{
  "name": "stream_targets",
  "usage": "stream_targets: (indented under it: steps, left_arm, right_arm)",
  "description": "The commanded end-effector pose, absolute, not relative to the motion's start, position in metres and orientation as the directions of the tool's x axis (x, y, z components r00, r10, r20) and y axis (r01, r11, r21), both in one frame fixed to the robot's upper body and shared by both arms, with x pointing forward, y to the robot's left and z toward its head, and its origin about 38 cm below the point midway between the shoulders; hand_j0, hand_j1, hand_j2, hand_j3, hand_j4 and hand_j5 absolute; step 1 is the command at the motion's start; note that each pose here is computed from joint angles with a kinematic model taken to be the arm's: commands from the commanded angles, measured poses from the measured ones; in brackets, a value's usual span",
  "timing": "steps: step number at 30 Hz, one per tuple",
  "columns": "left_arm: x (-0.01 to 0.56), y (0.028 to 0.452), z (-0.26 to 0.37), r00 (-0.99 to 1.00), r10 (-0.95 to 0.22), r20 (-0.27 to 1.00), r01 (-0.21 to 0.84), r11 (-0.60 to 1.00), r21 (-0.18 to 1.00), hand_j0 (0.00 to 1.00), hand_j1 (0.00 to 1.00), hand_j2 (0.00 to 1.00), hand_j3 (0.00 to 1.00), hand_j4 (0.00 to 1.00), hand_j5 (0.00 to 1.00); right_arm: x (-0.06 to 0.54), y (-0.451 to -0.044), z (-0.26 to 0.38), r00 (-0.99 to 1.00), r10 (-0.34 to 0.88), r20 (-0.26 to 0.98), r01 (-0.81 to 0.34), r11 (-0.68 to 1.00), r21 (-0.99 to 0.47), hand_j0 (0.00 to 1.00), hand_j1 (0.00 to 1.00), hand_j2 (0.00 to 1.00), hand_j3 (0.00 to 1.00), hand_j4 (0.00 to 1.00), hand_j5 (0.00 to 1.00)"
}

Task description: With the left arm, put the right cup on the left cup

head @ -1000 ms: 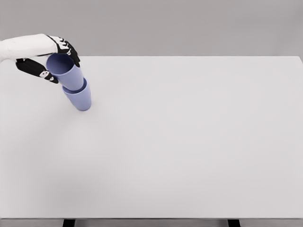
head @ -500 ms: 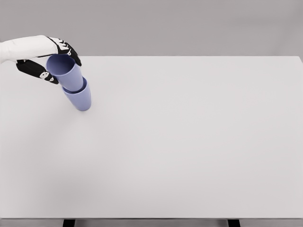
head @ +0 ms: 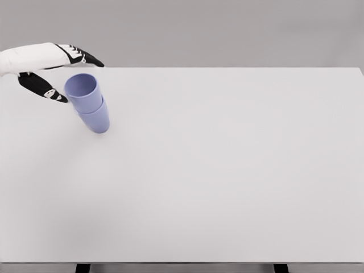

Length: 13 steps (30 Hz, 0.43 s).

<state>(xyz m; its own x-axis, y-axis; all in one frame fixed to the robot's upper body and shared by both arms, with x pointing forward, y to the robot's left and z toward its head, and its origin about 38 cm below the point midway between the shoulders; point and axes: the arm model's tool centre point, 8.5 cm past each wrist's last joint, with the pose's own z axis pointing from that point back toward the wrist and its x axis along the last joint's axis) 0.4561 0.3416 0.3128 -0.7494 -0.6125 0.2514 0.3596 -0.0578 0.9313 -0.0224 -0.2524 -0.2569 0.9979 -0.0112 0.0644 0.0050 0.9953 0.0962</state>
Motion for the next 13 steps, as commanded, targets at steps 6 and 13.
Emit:
stream_targets:
  steps: [6,13]
  left_arm:
    - [0.418,0.349,0.342,-0.771,-0.568,0.289,0.353,-0.002,0.936,1.0,1.0,1.0,1.0,1.0,1.0]
    - [0.402,0.345,0.346,-0.785,-0.539,0.305,0.362,0.0,0.932,1.0,1.0,1.0,1.0,1.0,1.0]
  right_arm:
    - [-0.022,-0.252,-0.257,0.998,-0.011,0.064,0.005,0.995,0.098,1.0,1.0,1.0,1.0,1.0,1.0]
    - [-0.022,-0.252,-0.257,0.998,-0.011,0.064,0.005,0.995,0.096,1.0,1.0,1.0,1.0,1.0,1.0]
